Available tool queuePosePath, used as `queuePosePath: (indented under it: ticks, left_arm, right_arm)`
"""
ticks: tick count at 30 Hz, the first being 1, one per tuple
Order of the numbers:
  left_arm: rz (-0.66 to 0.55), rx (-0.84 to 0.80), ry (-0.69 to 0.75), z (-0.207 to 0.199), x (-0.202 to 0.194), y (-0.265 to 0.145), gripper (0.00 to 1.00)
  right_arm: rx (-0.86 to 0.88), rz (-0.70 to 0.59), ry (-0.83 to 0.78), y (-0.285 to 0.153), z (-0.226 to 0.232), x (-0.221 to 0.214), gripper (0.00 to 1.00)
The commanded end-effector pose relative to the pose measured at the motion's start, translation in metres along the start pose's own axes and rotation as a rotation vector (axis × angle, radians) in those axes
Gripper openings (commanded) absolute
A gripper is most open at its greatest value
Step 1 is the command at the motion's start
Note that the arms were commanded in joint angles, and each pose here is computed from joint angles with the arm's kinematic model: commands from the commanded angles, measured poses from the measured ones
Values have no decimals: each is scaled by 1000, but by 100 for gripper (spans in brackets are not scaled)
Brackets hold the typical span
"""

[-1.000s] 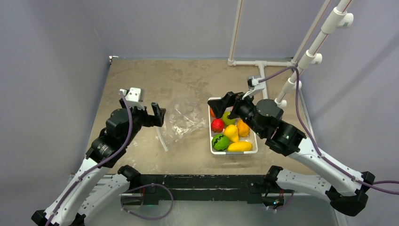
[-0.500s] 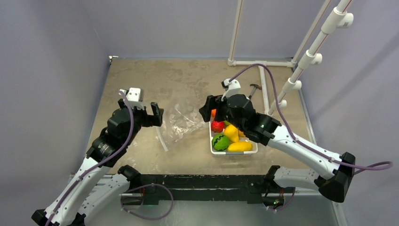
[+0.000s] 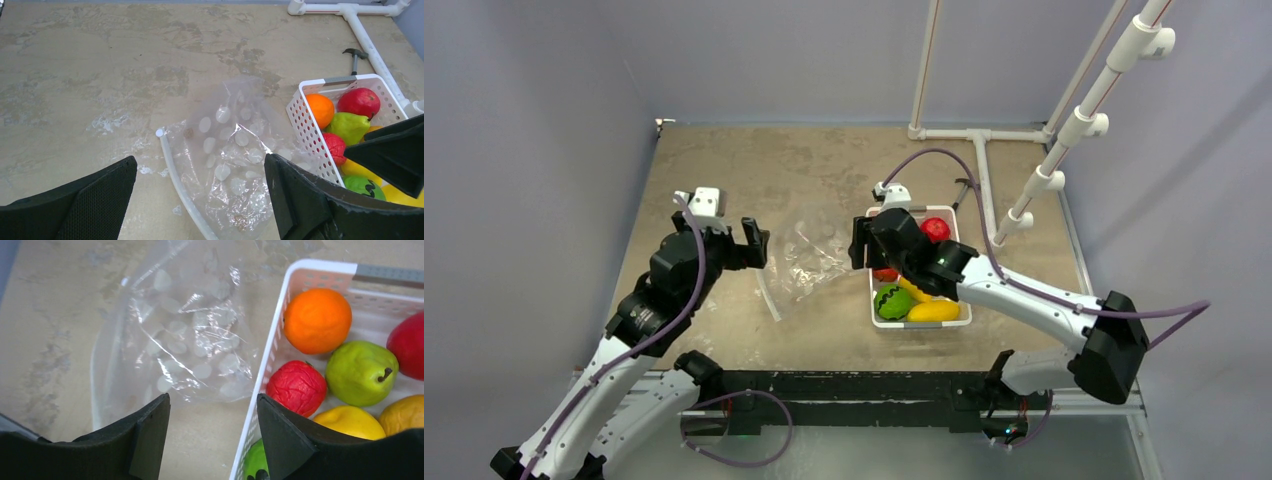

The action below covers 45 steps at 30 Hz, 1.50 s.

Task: Place the food in the zip-top bag and seal the zipper
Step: Adjust the bin at the center of the board.

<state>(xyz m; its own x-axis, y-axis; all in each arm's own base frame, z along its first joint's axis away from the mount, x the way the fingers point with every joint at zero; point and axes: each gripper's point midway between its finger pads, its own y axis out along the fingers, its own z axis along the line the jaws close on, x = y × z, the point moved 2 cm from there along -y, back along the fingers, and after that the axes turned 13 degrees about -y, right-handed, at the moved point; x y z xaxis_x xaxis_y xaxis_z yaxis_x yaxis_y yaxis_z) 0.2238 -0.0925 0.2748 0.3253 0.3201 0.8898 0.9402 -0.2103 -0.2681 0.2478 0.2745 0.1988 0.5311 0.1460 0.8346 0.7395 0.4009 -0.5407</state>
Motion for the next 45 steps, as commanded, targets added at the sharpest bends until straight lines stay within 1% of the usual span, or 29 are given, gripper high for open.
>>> queuePosePath:
  ticks: [1,3,13,17,22,28,32,33,35,38,39,40,45]
  left_arm:
    - [-38,-4,-27,-1,9,-4,97]
    - [-38,-5,-28,-2,9,-4,97]
    - [-38,-10,-31,-2,9,-5,97]
    - [-39,-11,-32,-2,8,-5,97]
    - [-32,-8,-35,-1,6,-5,97]
    - [-32,5,-45,0,6,-5,96]
    - [-33,7,-49,1,5,-5,96]
    - [-32,12,-51,2,5,-5,96]
    - [-32,23,-55,3,4,-4,96]
    - [-27,51,-70,7,2,-2,99]
    - [-25,63,-76,8,1,-1,99]
    - [-22,81,-89,10,0,0,99]
    - [3,162,-165,20,-12,1,99]
  right_arm:
    - [-87,22,57,8,-9,-11,63]
    - [-102,38,66,13,-10,-16,60]
    - [-186,118,89,35,-17,-47,48]
    - [-199,151,91,41,-18,-59,40]
    - [-234,166,83,50,-21,-67,35]
    - [-301,172,82,57,-31,-73,22]
    - [-336,178,78,60,-39,-76,12]
    - [-347,174,82,60,-41,-75,8]
    - [-358,162,91,61,-46,-71,5]
    - [-362,144,100,62,-52,-63,6]
    - [-362,139,102,62,-52,-61,8]
    - [-360,134,103,62,-52,-59,11]
    - [-343,99,119,60,-48,-44,42]
